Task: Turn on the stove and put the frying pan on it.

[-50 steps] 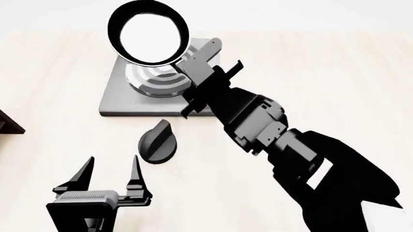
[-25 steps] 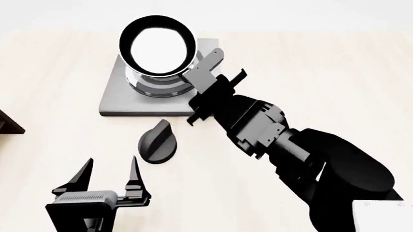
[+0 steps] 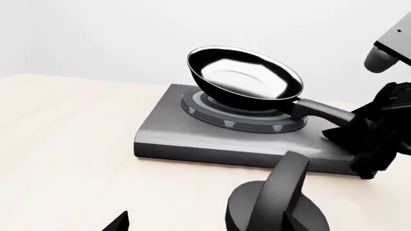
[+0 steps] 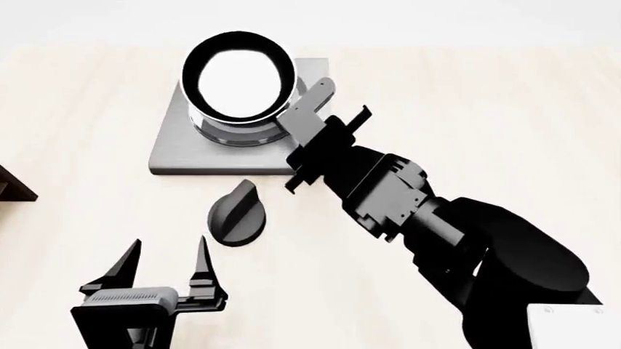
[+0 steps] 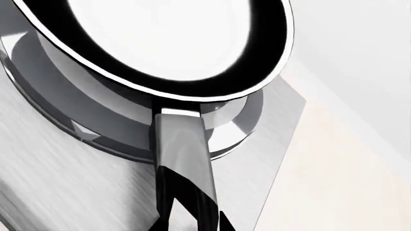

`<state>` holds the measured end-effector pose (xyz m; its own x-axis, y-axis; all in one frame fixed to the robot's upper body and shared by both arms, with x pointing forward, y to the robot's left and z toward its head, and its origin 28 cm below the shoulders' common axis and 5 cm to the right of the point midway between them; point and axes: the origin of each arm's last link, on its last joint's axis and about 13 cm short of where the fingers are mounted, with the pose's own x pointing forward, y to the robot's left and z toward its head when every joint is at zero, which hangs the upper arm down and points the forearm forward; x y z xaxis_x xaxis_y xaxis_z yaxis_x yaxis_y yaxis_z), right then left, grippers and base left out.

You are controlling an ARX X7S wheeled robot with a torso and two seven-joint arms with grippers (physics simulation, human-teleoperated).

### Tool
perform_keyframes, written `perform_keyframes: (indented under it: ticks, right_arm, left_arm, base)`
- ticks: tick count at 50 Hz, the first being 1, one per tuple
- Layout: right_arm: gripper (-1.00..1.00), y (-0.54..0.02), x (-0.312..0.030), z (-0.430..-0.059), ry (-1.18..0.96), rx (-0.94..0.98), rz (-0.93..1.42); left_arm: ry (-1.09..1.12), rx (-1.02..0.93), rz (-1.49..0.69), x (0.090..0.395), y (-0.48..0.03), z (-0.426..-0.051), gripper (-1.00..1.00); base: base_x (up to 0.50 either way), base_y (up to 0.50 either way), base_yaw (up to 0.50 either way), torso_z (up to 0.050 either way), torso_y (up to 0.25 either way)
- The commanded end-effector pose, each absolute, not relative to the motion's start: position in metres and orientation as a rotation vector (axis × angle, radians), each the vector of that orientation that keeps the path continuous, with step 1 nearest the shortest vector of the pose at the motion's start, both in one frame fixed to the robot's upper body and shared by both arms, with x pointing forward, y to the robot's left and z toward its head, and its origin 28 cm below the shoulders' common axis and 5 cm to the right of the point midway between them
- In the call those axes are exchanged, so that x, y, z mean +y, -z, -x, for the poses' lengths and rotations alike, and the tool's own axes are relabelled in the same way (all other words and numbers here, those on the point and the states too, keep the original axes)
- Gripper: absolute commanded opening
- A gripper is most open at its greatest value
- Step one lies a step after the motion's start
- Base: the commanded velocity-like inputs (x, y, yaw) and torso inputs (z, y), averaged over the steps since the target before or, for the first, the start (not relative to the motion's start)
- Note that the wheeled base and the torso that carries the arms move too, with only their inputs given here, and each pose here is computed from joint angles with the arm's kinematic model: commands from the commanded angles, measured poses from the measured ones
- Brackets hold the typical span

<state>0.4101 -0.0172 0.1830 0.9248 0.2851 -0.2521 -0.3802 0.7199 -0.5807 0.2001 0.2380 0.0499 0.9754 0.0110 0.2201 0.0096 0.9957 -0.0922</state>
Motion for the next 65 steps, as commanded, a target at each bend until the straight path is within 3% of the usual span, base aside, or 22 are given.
perform_keyframes:
  ticks: [1,3,4,27,36,54,65]
  right_arm:
    - [-1.00,-0.179,-0.020,-0.410,-0.347,0.154,0.690]
    - [-1.00,-0.178,-0.020,-0.410,-0.344,0.156,0.693]
    - [1.00,-0.178,-0.021,-0.410,-0.343,0.157,0.691]
    - [1.00,-0.207,-0.012,-0.413,-0.417,0.096,0.606]
    - [1.00,-0.224,-0.025,-0.394,-0.406,0.011,0.562]
    - [1.00,-0.251,-0.066,-0.335,-0.394,-0.182,0.423]
    - [1.00,-0.221,-0.100,-0.264,-0.308,-0.427,0.273]
  left_arm:
    - [-0.003,-0.222,0.092,0.238,-0.051,-0.200,1.00]
    - [-0.003,-0.223,0.094,0.239,-0.051,-0.200,1.00]
    - [-0.003,-0.223,0.093,0.239,-0.051,-0.200,1.00]
    - [-0.034,-0.219,0.085,0.238,-0.054,-0.202,1.00]
    - [-0.048,-0.233,0.072,0.238,-0.057,-0.203,1.00]
    - [-0.058,-0.251,0.054,0.236,-0.064,-0.205,1.00]
    - [-0.109,-0.418,0.052,0.243,-0.088,-0.203,1.00]
  base:
    - [0.00,0.00,0.00,0.000,0.000]
    - [0.00,0.00,0.00,0.000,0.000]
    - [0.00,0.00,0.00,0.000,0.000]
    - [0.00,0.00,0.00,0.000,0.000]
    - [0.00,0.00,0.00,0.000,0.000]
    - [0.00,0.00,0.00,0.000,0.000]
    - [0.00,0.00,0.00,0.000,0.000]
